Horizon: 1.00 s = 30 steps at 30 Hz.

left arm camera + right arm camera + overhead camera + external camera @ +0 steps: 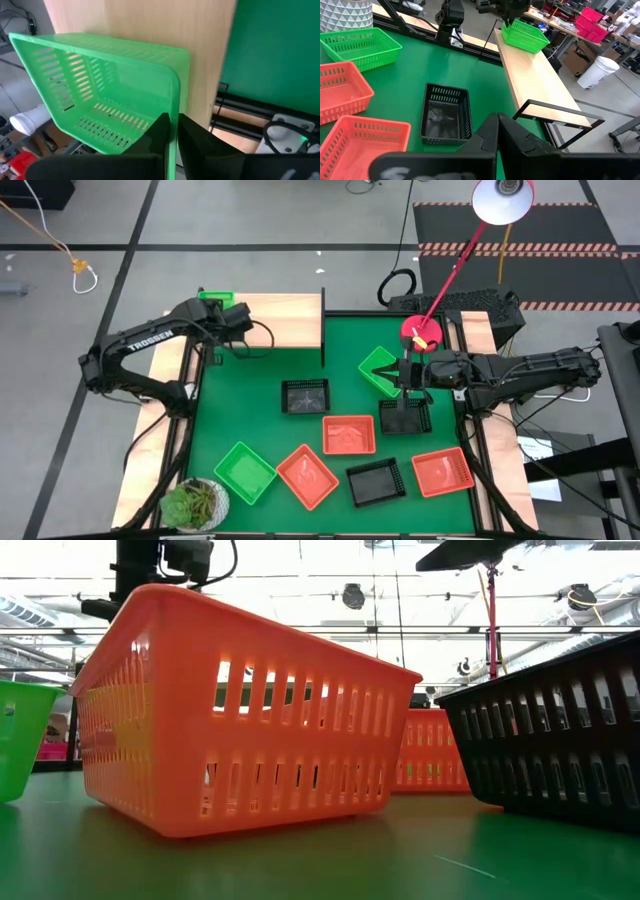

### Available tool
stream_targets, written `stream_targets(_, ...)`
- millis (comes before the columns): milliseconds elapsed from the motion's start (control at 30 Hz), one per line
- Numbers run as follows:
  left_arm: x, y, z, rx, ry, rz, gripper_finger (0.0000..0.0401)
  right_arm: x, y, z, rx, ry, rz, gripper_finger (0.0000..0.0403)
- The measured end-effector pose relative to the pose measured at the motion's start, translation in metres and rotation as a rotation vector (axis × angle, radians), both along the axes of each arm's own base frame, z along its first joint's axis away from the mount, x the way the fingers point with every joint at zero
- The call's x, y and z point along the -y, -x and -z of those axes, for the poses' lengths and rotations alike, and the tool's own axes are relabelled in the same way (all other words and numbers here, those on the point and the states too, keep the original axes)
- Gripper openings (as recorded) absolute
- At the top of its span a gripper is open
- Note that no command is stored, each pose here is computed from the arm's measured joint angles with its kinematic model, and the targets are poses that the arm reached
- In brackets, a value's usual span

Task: Stack baskets on shelf by color
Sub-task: Put the top left green basket on the shelf, then put the bottom black basket on the shelf

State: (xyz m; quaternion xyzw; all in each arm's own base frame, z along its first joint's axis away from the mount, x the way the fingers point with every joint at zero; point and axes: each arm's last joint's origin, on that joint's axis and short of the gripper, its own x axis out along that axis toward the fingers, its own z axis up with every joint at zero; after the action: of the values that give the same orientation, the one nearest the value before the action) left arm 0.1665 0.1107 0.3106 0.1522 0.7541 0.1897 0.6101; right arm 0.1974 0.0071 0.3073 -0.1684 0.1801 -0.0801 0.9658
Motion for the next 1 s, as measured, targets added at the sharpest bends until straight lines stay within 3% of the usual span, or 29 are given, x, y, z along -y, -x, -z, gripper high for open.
stream_targets(467,-0.002,0.0,0.0,-0.002,-0.002,0.01,0.0045,0.0,0.0,0.0,0.002,-0.005,-0.001,0.0)
stream_targets(1000,0.015,-0.002,-0.01,0.052,-0.095,0.062,0.0186,-0.001,0.0,0.0,0.019,-0.082,0.019,0.0)
